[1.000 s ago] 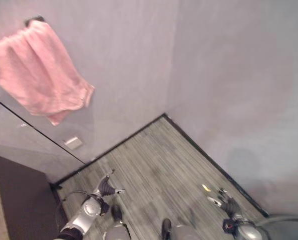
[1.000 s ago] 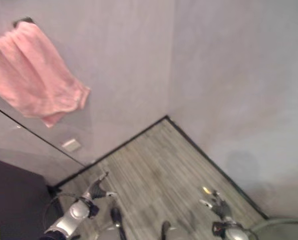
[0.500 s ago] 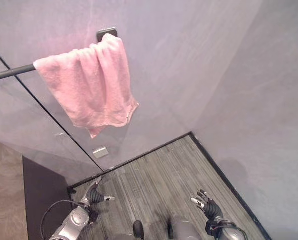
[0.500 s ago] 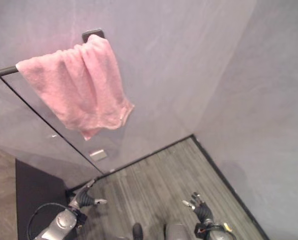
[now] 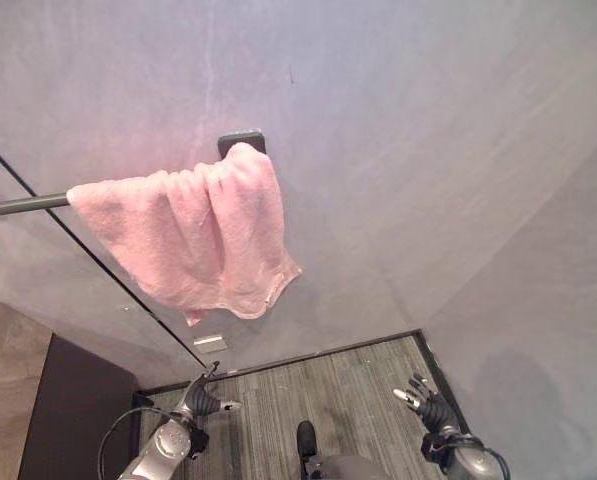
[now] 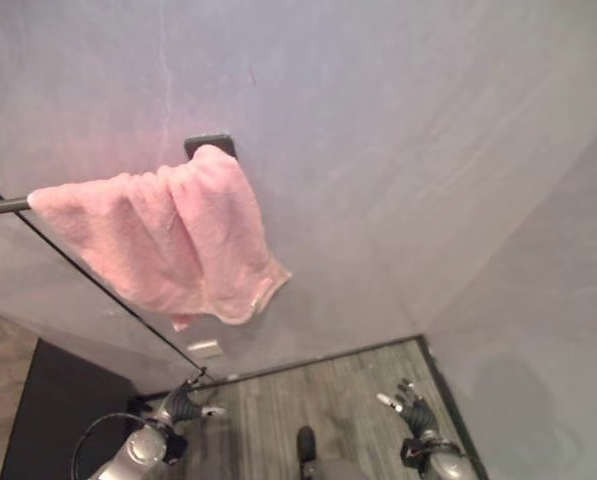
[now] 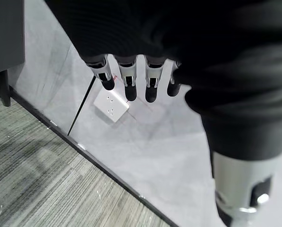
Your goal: Put brush and paste in cup on sink, flatten towel.
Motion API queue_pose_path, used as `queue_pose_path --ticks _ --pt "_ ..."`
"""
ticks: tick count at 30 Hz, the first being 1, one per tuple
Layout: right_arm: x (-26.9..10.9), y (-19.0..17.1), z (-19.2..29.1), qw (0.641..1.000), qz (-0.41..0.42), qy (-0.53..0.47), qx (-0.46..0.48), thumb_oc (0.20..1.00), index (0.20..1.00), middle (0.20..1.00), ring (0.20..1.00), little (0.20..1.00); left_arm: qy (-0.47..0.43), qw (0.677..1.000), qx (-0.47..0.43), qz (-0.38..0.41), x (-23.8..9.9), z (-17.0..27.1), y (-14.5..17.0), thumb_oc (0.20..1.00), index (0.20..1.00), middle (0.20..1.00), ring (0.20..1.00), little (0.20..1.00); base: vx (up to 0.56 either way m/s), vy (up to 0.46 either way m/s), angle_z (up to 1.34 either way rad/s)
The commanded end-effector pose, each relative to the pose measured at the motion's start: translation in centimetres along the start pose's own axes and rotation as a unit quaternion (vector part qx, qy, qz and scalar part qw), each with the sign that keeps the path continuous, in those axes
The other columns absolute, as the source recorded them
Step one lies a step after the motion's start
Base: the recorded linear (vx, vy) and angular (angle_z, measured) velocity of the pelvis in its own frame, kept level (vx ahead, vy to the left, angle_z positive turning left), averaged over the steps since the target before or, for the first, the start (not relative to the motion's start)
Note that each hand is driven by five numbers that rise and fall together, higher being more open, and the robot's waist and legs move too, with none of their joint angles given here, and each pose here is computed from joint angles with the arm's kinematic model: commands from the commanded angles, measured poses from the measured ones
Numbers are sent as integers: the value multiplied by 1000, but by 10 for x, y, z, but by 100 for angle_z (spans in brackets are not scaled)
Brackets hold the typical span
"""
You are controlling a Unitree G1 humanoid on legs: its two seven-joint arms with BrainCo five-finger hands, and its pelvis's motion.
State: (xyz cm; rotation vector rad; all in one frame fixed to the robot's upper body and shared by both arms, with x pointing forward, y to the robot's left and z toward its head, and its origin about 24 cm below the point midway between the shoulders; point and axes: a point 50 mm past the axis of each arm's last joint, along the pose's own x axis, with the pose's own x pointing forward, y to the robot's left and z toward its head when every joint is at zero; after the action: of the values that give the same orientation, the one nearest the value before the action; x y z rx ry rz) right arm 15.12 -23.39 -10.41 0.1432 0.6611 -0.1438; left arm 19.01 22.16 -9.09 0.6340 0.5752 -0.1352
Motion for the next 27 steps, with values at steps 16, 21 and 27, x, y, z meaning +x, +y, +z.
queue_pose_path --ticks 16,21,27 --pt "13 3 58 994 -1 -106 -14 1000 1000 1000 1000 1000 -2 1000 -10 24 -9 -11 26 1000 1000 1000 1000 1000 47 195 -14" --pt "7 -14 84 987 -12 -151 -60 1000 1000 1000 1000 1000 1 999 -7 45 -20 -22 51 1000 1000 1000 1000 1000 -19 37 12" --pt "-7 -32 115 975 -7 -208 -76 1000 1000 1000 1000 1000 -35 997 -1 75 -38 -19 86 1000 1000 1000 1000 1000 -38 -14 18"
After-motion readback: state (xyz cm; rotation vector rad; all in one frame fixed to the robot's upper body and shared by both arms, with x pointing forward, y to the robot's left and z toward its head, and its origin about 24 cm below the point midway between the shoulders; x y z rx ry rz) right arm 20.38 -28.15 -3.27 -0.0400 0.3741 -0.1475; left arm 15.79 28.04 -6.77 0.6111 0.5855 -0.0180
